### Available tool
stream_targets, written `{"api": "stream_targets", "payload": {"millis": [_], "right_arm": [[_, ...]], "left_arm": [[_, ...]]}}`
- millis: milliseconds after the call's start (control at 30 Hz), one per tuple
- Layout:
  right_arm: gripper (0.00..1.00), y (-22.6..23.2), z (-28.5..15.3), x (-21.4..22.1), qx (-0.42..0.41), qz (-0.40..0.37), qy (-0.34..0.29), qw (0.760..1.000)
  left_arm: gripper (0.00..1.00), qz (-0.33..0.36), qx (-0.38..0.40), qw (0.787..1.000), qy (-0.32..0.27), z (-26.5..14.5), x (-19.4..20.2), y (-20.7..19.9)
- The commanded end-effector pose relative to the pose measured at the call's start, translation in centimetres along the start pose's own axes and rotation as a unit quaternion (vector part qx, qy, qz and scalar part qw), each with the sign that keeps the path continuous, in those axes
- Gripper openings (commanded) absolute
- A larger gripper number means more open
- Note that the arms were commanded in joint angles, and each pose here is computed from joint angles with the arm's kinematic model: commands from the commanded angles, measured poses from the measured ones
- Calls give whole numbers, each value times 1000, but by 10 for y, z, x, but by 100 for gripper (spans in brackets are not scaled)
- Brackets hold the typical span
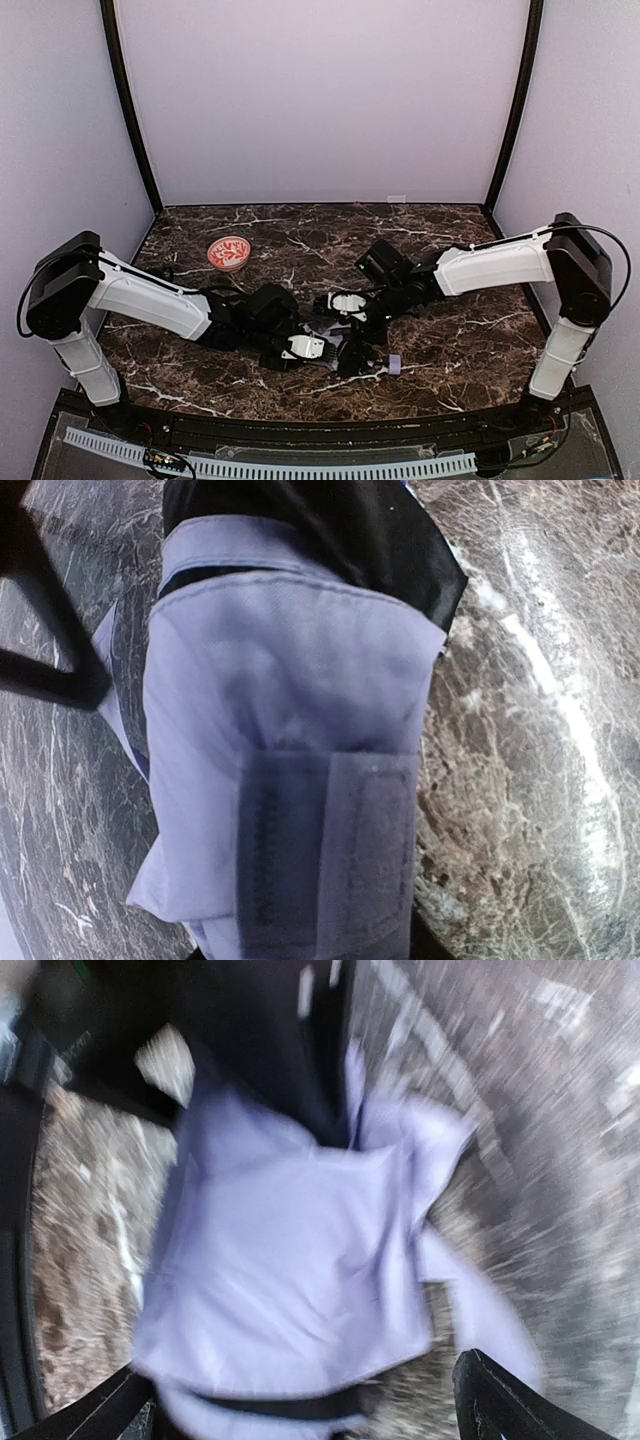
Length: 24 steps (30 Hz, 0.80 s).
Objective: Put away the umbrella
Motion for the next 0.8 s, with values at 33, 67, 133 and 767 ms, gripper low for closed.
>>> {"api": "stream_targets", "payload": {"millis": [33, 67, 133, 767], "right_arm": [[99, -7, -76, -62, 24, -40, -152, 987], [100, -8, -100, -74, 44, -46, -195, 979], [100, -18, -146, -91, 120, -51, -284, 950], [62, -71, -60, 18, 112, 297, -11, 948]], "left_arm": [[0, 33, 180, 974, 133, 8, 74, -100], [0, 36, 177, 975, 131, 8, 73, -99], [0, 43, 172, 976, 127, 8, 73, -97], [0, 72, 167, 975, 127, 8, 75, -96]]}}
Point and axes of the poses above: each gripper's point midway between its finger pads, its own z axis out along the fingers, its own y axis along the line the jaws close on, x = y × z, the point moved 3 cm from there along -z, back along the fingers, and after that the axes turned 5 degrees about z, right-handed, at the moved point
